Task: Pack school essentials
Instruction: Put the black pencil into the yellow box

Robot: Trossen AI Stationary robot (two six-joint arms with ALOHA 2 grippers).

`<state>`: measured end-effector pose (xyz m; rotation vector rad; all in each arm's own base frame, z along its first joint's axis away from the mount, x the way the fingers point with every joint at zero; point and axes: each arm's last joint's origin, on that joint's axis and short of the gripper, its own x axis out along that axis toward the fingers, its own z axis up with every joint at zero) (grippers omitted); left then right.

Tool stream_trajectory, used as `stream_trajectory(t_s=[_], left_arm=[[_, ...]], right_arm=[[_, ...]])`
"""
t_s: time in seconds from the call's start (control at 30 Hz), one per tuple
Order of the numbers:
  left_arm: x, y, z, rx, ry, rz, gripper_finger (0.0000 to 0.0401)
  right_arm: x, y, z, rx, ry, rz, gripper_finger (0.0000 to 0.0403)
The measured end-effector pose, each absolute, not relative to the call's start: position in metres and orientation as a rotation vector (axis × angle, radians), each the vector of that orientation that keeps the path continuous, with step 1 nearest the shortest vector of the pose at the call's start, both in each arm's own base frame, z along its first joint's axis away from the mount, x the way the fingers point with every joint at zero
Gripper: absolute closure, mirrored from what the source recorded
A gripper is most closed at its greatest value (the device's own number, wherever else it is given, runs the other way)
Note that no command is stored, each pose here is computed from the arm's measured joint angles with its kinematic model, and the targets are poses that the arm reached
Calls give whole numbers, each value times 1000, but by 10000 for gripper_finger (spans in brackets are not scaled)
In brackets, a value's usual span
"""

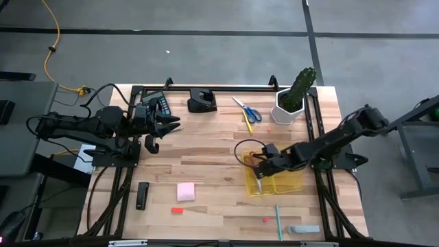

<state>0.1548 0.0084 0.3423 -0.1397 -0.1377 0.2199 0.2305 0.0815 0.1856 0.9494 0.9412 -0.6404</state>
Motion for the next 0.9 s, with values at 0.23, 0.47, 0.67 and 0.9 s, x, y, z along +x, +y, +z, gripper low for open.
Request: stream_trajectory(t_s=[0.23, 0.47, 0.67, 0.9], left_arm=[[155, 9, 342, -140, -135, 227, 323], [155, 9, 342, -142, -135, 227, 323], [155, 9, 342, -143, -140, 226, 323], [154, 8, 347, -144, -182, 223, 322]], right_arm=[[215, 64, 226, 861, 797, -509, 199], [240, 40, 272, 676, 347, -284, 181], [258, 14, 304, 509, 32, -114, 180], [258, 4, 317, 415, -89, -55, 180]])
